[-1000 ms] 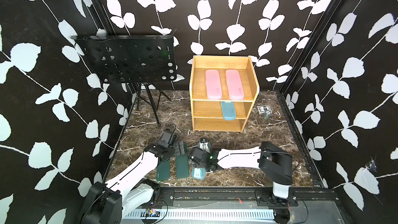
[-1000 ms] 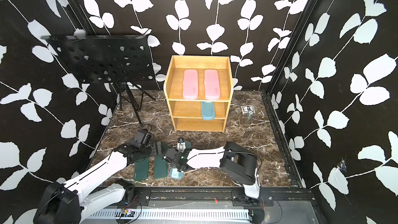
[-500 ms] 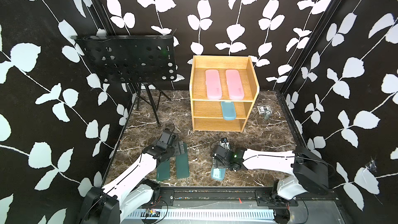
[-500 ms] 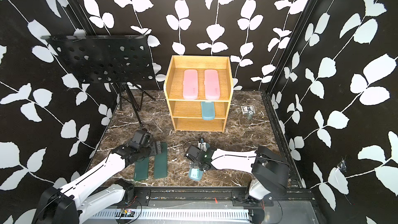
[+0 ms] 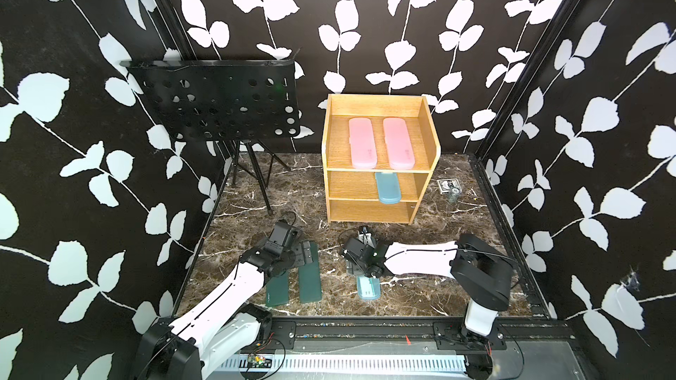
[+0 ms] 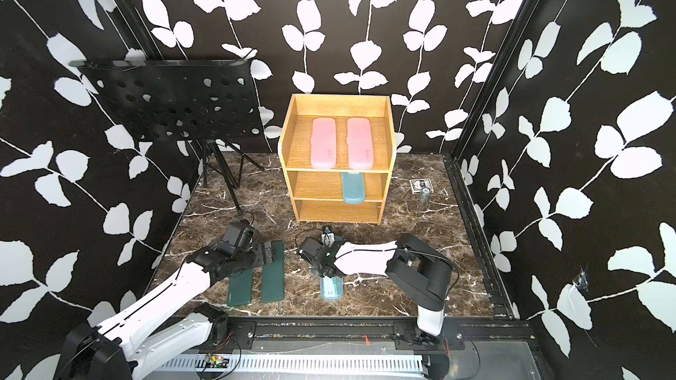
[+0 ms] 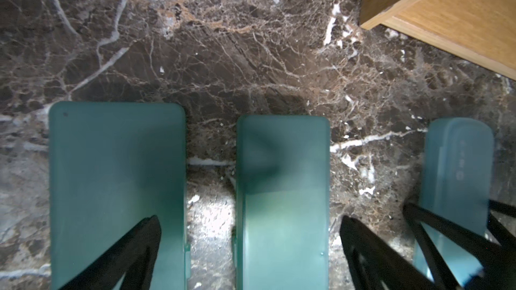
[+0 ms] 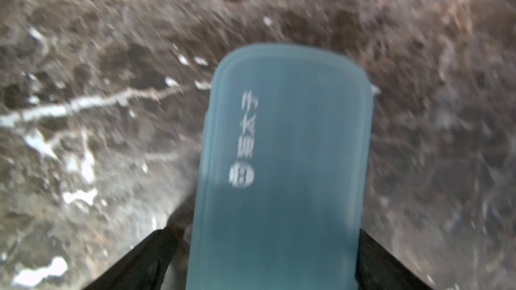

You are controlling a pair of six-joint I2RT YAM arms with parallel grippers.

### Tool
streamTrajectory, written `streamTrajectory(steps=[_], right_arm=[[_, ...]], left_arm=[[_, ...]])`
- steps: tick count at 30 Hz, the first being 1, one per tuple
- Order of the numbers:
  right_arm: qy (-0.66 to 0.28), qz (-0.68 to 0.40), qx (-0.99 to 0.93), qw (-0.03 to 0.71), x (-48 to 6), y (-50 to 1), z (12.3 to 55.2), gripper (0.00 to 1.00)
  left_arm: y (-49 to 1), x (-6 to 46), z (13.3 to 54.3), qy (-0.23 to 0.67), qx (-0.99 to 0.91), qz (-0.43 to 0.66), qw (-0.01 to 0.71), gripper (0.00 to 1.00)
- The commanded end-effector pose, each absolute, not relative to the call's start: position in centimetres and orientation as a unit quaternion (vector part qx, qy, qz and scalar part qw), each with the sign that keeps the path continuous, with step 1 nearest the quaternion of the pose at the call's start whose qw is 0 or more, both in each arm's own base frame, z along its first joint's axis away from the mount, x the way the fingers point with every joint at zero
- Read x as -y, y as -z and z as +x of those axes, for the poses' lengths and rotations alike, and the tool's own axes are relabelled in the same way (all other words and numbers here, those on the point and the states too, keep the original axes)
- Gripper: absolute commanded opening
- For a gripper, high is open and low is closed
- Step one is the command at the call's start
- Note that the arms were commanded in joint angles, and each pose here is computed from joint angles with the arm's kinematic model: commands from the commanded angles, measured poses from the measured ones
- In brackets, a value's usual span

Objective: Place the pencil cases on the shelf according to color
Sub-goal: Pick up the pencil case from the center of the board.

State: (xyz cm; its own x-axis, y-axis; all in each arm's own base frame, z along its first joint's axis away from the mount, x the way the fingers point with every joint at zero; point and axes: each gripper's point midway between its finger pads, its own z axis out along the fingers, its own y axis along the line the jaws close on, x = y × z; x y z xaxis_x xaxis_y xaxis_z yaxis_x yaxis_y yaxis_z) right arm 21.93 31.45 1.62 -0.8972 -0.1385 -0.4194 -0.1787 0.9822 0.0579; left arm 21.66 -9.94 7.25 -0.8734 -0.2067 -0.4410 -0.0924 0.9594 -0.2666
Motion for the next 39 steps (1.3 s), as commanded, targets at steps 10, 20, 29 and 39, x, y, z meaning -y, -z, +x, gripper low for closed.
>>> streamTrajectory(steps=[10, 20, 29, 39], right_arm=[[-0.072, -0.113, -0.967, 0.218, -28.5, -6.3, 17.7, 0.99], [-0.033, -0.097, -0.977, 0.188, -28.7, -2.3, 12.5, 0.99], [0.012, -0.083, -0.98, 0.179, -27.6, 1.1, 11.5, 0.99], [-0.024, -0.054, -0.979, 0.194, -26.7, 2.0, 11.1, 0.6]], left_arm=[[-6.5, 9.3, 20.0, 0.131, -0.957, -0.086, 0.245, 0.99], [-6.1, 9.6, 20.8, 0.131, -0.955, -0.092, 0.25, 0.99], [-5.9, 9.5, 20.7, 0.129, -0.956, -0.094, 0.245, 0.99], [-6.7, 9.1, 20.6, 0.125, -0.955, -0.105, 0.248, 0.99]])
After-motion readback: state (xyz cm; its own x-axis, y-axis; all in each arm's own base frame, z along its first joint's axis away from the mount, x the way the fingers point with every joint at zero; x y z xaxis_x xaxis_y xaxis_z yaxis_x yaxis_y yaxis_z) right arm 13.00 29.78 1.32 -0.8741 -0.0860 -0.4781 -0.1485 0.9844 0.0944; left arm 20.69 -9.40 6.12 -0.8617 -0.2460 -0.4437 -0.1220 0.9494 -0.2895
